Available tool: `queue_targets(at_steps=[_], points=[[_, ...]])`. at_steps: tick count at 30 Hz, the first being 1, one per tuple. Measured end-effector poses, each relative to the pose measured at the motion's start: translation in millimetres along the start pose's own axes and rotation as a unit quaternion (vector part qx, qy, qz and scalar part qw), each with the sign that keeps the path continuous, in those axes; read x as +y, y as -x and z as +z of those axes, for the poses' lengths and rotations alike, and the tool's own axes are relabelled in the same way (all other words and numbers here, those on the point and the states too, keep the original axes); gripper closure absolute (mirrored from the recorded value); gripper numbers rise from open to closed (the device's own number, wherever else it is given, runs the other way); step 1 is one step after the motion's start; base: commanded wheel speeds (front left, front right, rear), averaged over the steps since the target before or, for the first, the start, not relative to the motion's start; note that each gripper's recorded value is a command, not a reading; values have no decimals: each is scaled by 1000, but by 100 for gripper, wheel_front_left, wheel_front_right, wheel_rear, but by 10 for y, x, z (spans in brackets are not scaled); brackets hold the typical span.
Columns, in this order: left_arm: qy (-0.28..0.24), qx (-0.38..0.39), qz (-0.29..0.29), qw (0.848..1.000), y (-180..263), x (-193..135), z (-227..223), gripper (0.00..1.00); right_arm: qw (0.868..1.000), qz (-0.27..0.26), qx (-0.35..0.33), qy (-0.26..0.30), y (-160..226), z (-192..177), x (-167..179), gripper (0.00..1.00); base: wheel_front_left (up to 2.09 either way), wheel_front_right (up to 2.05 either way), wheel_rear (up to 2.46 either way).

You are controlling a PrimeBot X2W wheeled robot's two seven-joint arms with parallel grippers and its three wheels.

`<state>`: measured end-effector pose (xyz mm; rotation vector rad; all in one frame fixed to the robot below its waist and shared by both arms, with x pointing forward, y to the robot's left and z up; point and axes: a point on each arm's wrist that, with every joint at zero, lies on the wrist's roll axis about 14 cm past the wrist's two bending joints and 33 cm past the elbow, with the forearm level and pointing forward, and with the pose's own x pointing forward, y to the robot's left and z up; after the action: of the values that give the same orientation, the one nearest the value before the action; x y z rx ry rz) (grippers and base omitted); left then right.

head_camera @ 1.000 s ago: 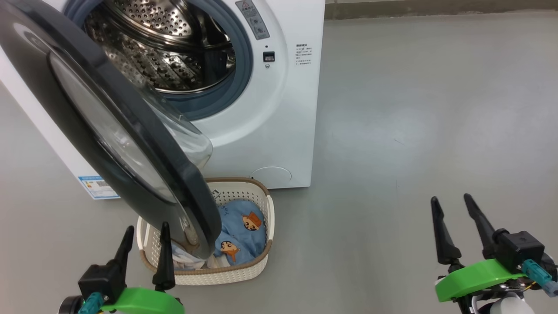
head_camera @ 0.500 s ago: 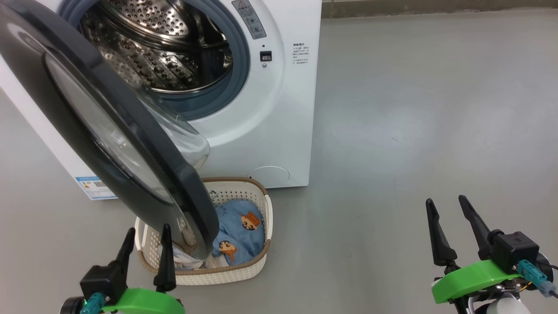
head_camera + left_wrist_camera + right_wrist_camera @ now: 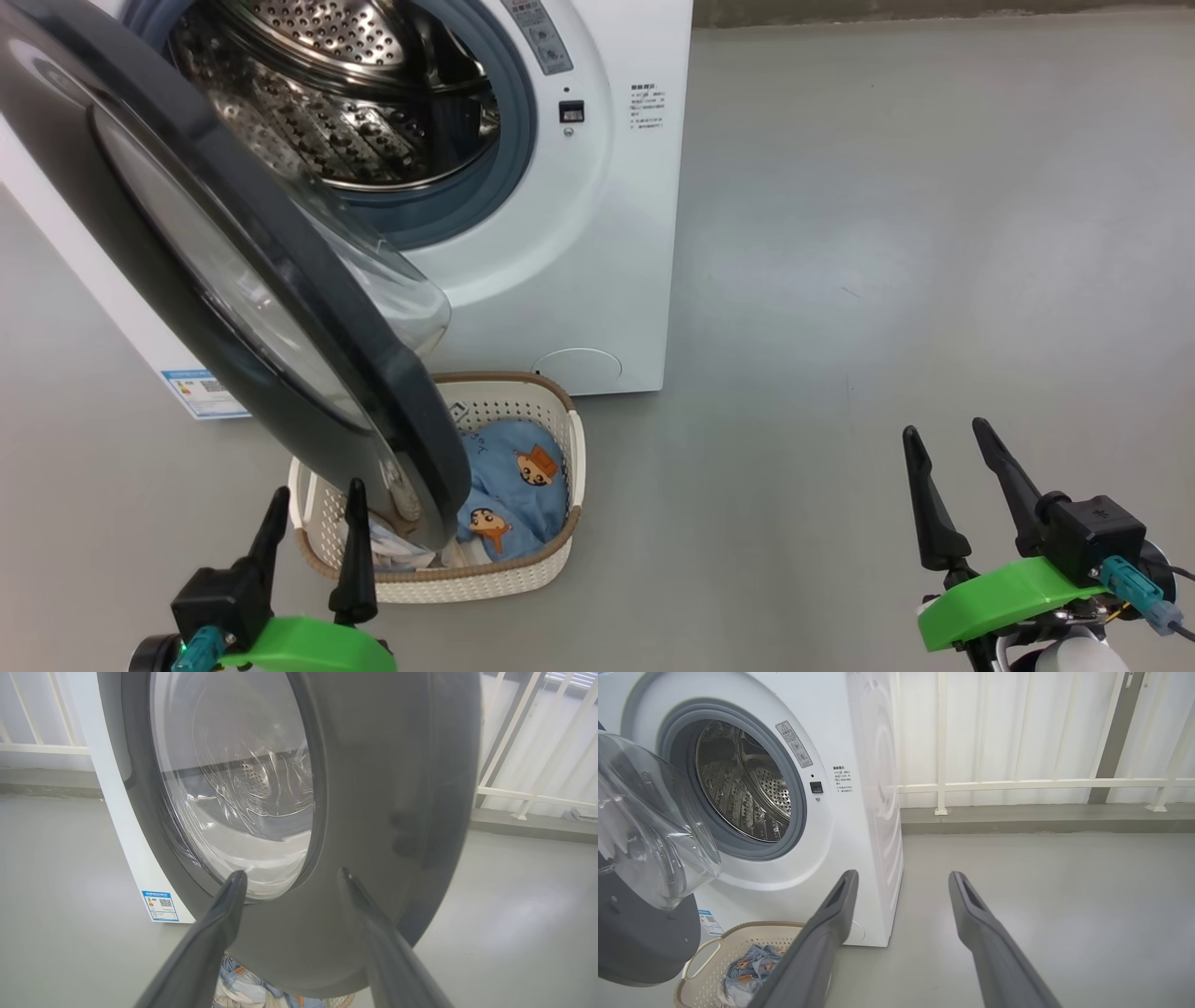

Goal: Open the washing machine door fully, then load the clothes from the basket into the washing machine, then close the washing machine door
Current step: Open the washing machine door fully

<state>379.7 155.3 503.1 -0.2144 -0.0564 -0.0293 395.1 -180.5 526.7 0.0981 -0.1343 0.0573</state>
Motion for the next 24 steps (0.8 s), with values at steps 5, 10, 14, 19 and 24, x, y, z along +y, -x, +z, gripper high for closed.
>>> queue_targets(at_steps=[5, 10, 14, 19, 24], points=[[0, -1, 2, 1000, 3, 8, 4, 0, 1000, 0, 0, -2, -4, -1, 1, 0, 0, 0, 0], [0, -1, 2, 1000, 5, 10, 8, 0, 1000, 0, -1, -2, -5, 1, 5, 0, 0, 0, 0], [0, -1, 2, 1000, 6, 11, 7, 0, 1000, 1, 0, -2, -7, -1, 8, 0, 0, 0, 0], [0, 0, 3, 1000, 6, 17, 0, 0, 1000, 1, 2, -3, -9, -18, 10, 0, 0, 0, 0], [0, 1, 4, 1000, 5, 22, -8, 0, 1000, -2, 5, -13, -8, -45, 0, 0, 0, 0, 0]])
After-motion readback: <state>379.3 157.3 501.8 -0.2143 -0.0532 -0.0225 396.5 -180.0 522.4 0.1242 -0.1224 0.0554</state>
